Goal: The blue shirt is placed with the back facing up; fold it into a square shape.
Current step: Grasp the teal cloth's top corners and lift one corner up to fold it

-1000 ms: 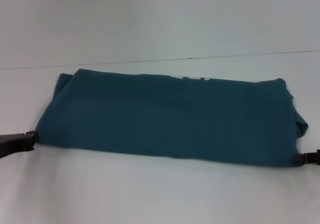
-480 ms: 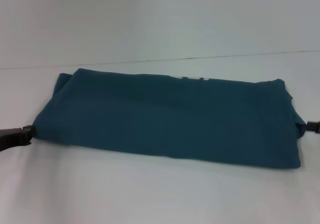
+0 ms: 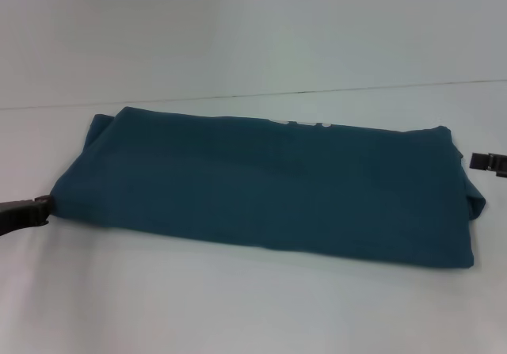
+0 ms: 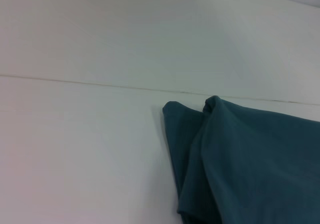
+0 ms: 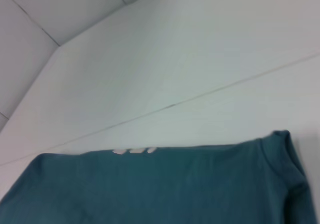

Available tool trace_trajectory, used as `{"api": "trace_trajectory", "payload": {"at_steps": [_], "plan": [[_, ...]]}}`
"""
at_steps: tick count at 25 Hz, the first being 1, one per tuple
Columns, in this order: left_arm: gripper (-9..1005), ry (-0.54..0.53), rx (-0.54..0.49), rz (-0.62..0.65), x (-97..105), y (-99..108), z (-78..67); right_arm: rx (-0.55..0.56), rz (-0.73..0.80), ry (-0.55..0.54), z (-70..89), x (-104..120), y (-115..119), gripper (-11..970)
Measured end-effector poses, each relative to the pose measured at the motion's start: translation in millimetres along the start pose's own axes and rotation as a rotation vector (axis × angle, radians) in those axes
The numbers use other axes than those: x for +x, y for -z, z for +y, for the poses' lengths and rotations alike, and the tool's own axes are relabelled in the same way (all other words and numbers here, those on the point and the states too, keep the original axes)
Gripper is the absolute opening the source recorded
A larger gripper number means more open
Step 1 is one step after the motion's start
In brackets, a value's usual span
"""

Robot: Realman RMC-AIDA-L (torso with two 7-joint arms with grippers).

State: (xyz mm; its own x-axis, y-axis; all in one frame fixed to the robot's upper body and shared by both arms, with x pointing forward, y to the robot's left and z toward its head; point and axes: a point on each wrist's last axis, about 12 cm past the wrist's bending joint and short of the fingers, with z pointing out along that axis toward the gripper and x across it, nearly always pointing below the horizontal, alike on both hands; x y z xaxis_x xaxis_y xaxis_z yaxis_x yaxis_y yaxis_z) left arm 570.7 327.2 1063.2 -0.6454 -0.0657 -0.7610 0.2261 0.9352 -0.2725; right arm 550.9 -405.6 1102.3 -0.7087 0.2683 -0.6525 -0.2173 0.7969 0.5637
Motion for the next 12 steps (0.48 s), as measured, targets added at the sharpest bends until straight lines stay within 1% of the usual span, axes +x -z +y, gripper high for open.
{"api": "trace_trajectory", "payload": {"at_steps": [3, 9, 12], "plan": [[0, 0.006, -0.003, -0.004, 0.1, 0.5, 1.0, -0.013, -0.001, 0.016, 3.7, -2.8, -3.9, 820], [1, 0.093, -0.032, -0.054, 0.5, 9.7, 13.8, -0.026, -0.001, 0.027, 7.7, -4.8, -8.8, 877], [137, 0.123, -0.043, -0.072, 1.8, 13.9, 19.0, -0.026, 0.0, 0.028, 7.6, -6.1, -7.8, 878]]}}
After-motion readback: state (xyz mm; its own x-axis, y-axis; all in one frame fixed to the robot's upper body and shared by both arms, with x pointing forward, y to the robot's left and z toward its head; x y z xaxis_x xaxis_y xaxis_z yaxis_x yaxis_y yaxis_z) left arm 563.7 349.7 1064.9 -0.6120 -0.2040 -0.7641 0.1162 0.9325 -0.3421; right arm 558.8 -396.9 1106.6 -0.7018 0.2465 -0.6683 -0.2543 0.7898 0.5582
